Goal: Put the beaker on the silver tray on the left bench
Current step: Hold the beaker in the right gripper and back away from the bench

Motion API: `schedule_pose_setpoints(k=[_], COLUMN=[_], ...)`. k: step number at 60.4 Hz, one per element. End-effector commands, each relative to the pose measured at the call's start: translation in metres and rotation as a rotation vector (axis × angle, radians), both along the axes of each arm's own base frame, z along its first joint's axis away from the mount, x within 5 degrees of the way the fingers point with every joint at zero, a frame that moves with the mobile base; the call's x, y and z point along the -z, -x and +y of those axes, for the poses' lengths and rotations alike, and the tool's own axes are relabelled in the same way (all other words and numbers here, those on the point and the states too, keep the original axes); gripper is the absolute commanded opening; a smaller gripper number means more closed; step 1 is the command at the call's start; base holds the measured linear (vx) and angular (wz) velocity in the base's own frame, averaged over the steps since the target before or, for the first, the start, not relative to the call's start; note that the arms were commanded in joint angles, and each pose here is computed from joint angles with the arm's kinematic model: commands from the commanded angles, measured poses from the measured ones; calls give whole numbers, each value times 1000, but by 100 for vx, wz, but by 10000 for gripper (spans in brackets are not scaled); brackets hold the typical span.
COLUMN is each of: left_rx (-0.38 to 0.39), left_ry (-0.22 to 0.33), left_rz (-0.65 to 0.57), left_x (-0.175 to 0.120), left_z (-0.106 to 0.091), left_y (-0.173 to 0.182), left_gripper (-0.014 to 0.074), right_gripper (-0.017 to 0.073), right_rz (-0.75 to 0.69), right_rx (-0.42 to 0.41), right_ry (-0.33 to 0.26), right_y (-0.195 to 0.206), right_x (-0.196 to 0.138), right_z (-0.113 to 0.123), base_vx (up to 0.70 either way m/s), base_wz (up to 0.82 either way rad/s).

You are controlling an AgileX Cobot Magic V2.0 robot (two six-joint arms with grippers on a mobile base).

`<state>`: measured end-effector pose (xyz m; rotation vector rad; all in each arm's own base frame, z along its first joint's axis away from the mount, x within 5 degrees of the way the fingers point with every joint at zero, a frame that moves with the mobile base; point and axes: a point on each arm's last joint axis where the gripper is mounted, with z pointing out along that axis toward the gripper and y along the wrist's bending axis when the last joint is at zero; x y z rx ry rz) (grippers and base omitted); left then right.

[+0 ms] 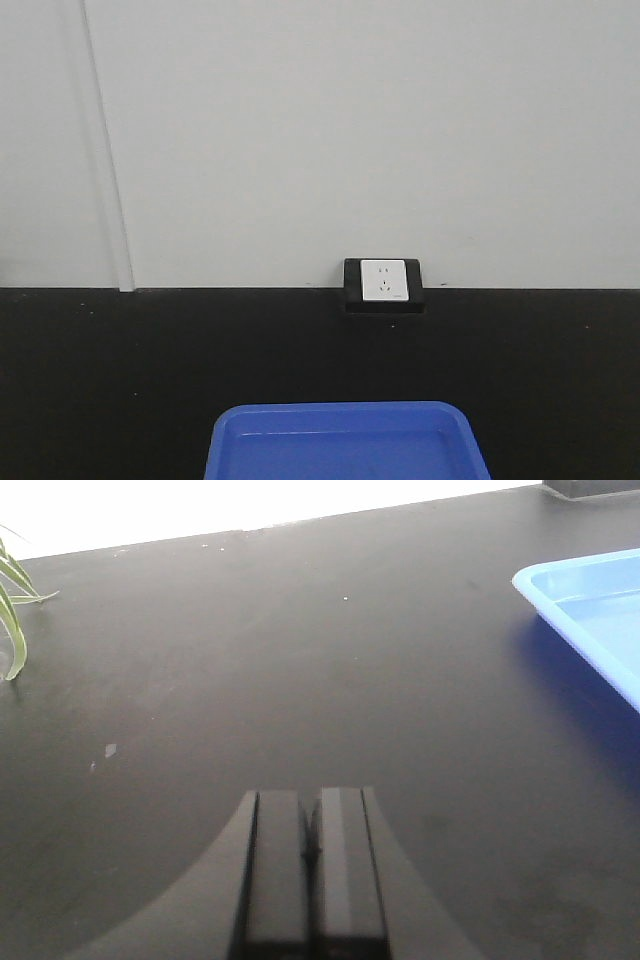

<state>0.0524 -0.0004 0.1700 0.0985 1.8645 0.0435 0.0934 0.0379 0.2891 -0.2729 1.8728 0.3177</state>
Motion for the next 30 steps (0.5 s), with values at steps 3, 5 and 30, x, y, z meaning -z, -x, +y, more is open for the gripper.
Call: schedule_pose_setpoints(k=[3,5,30], left_rx=[11,11,11], left_ry=[7,7,7], left_rz=[-63,-63,-63], left_x=[0,0,0], left_z=[-1,-1,-1], left_y=[-2,-2,-2], left_gripper=[1,1,1], right_gripper=[-11,-11,-11], right_rz=[-106,-106,-106], right_rx=[-11,-11,-11], right_ry=[-34,-34,-34], right_y=[-1,-1,-1], right_x=[-18,-18,-18], right_z=[1,1,1], base_vx=[-3,-4,-13], base_wz=[1,0,-3])
